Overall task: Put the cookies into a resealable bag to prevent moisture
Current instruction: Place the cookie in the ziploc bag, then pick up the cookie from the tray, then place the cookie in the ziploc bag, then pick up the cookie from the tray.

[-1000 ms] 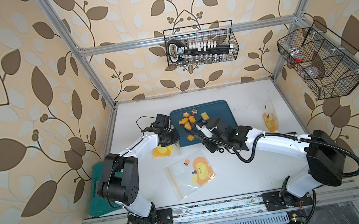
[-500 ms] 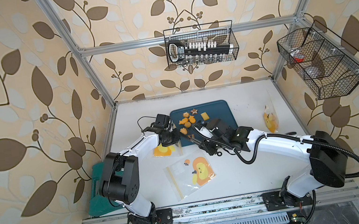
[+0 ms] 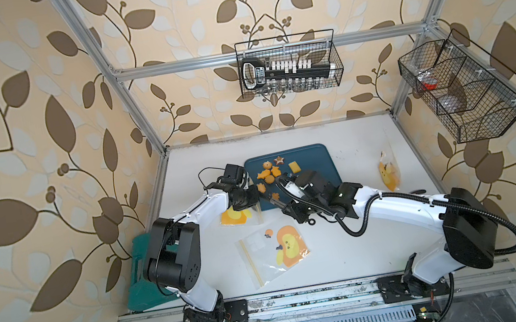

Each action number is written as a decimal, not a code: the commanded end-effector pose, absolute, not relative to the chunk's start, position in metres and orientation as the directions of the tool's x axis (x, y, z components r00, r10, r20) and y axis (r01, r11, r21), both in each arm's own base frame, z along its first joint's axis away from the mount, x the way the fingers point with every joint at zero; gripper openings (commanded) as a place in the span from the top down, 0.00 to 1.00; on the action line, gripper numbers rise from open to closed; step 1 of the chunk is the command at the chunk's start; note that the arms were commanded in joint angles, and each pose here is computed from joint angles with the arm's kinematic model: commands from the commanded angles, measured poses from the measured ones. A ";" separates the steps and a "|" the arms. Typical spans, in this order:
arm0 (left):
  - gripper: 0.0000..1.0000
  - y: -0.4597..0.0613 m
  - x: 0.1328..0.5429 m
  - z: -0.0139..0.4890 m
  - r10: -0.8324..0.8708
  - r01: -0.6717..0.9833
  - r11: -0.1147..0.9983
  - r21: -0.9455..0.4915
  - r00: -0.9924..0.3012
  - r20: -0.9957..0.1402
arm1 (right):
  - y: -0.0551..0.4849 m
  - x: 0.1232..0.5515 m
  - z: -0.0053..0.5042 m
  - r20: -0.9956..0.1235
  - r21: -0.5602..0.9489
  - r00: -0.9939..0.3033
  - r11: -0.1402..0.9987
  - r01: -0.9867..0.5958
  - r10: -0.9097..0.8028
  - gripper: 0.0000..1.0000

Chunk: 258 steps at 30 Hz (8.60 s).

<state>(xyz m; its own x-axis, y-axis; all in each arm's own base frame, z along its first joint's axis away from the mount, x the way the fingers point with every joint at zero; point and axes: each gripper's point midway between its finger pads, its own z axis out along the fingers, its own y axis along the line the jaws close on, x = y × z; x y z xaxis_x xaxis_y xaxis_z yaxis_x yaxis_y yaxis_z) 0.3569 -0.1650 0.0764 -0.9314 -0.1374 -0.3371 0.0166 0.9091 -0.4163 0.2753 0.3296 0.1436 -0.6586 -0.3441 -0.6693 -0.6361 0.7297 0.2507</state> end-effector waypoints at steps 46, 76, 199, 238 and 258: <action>1.00 -0.178 0.362 0.103 -0.117 0.092 0.873 -0.478 -0.913 -0.390 | 0.312 0.280 0.079 -0.336 -0.534 -0.291 0.436 -0.725 -0.896 0.90; 1.00 -0.204 0.348 0.121 -0.057 0.224 0.788 -0.573 -0.901 -0.430 | 0.325 0.296 0.130 -0.658 -0.152 -0.363 0.588 -0.794 -0.660 0.91; 1.00 -0.139 0.373 0.109 -0.244 -0.126 0.936 -0.329 -0.905 -0.348 | 0.271 0.297 0.160 -0.745 0.148 -0.616 0.838 -0.525 -0.255 0.68; 1.00 -0.149 0.394 0.119 -0.297 -0.157 0.905 -0.395 -0.899 -0.322 | 0.252 0.314 0.150 -0.755 0.149 -0.627 0.880 -0.450 -0.193 0.62; 1.00 -0.120 0.386 0.137 -0.373 -0.217 0.888 -0.405 -0.855 -0.360 | 0.287 0.367 0.086 -0.613 0.136 -0.738 0.882 -0.452 -0.284 0.57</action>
<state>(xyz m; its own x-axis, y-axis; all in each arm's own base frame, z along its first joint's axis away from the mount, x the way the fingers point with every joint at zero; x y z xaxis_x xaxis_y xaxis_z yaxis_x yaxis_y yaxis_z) 0.3854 -0.1273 0.1181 -0.8798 -0.3575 -0.3132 -0.2201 0.8905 -0.3982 0.3546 0.2841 0.0837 -0.7317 -0.2988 -0.6127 -0.4614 0.8787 0.1225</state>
